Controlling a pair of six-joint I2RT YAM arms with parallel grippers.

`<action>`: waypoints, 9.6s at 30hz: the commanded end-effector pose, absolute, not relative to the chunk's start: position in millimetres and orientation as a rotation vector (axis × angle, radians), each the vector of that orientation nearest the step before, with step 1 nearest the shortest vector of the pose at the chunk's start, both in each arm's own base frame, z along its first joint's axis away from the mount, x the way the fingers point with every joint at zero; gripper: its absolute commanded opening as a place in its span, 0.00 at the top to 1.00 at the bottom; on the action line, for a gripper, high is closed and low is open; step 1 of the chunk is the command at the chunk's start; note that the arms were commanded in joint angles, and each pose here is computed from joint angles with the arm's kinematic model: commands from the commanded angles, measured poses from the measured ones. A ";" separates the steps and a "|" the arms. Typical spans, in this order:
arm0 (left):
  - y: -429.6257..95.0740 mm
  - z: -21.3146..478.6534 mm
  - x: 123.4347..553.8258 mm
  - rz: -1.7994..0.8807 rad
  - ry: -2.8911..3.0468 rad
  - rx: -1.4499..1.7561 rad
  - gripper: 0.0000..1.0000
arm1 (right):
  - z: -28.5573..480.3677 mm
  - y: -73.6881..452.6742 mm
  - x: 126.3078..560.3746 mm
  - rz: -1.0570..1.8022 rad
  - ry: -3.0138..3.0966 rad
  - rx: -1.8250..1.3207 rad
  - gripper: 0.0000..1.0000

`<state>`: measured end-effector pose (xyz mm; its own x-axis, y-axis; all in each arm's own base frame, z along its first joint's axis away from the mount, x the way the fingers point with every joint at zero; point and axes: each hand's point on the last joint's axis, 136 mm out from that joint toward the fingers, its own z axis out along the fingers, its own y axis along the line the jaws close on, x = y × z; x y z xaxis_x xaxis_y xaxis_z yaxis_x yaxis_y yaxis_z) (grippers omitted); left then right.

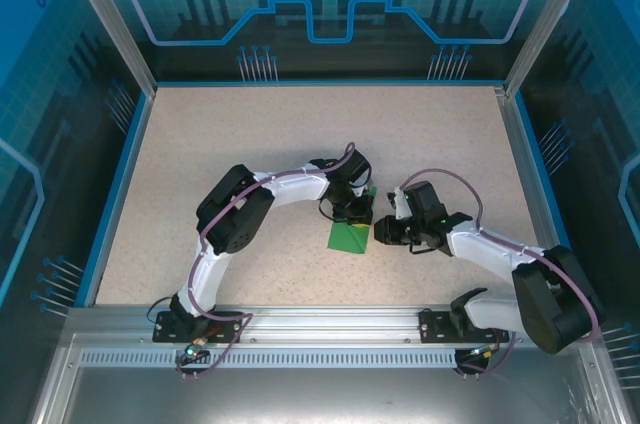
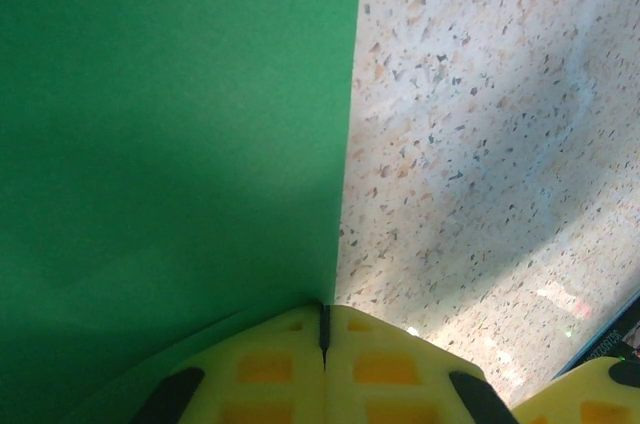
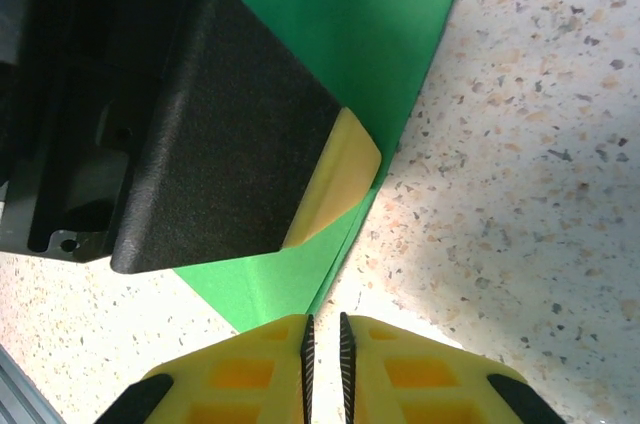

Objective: Fold a paper plane with a square sheet of paper (pick it up from the middle)
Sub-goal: Fold the triangle a second time at the center of the table.

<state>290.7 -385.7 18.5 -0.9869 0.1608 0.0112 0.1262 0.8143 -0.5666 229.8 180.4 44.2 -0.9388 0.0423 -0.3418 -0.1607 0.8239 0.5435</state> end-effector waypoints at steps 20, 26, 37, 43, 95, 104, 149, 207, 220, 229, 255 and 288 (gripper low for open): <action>-390.4 8.7 287.8 0.924 -2.909 -0.266 1.00 | 37.0 208.8 220.9 0.897 2.681 -0.185 0.83; -390.7 4.6 288.5 0.918 -2.911 -0.259 1.00 | 34.1 218.1 215.7 0.920 2.686 -0.220 0.83; -380.7 -7.1 289.1 0.873 -2.920 -0.234 1.00 | 25.8 228.3 214.1 0.920 2.697 -0.255 0.83; -379.3 -9.8 290.9 0.874 -2.914 -0.222 1.00 | 29.0 222.3 206.0 0.915 2.692 -0.255 0.84; -386.1 -8.4 295.2 0.926 -2.863 -0.264 1.00 | 49.0 225.2 216.6 1.160 2.511 0.024 0.88; -384.0 -11.7 294.3 0.914 -2.862 -0.263 1.00 | 27.0 222.8 210.2 1.105 2.595 0.016 0.88; -396.2 6.6 314.4 1.010 -2.869 -0.316 0.77 | -13.7 186.2 185.4 0.710 2.867 0.020 0.90; -361.4 82.7 273.4 1.331 -2.816 -0.398 0.70 | -22.8 198.2 186.6 0.691 2.930 -0.041 0.91; -360.3 43.3 277.5 1.266 -2.813 -0.361 0.76 | -20.3 193.2 183.7 0.669 2.930 -0.031 0.91; -354.8 25.6 287.0 1.228 -2.836 -0.339 0.77 | -18.0 190.1 180.9 0.657 2.933 -0.023 0.91; -326.6 -19.4 311.8 0.962 -2.963 -0.252 0.80 | 0.3 198.3 187.2 0.720 2.875 -0.013 0.91; -328.4 -22.2 303.8 1.021 -2.885 -0.265 0.80 | 41.6 208.4 274.9 0.991 2.608 0.163 0.94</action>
<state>303.8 -352.6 16.4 -0.9740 0.2203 -0.0534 0.1938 0.6870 -0.7003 280.0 206.9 45.1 -0.9280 0.2431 -0.2823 0.0028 0.7623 0.6472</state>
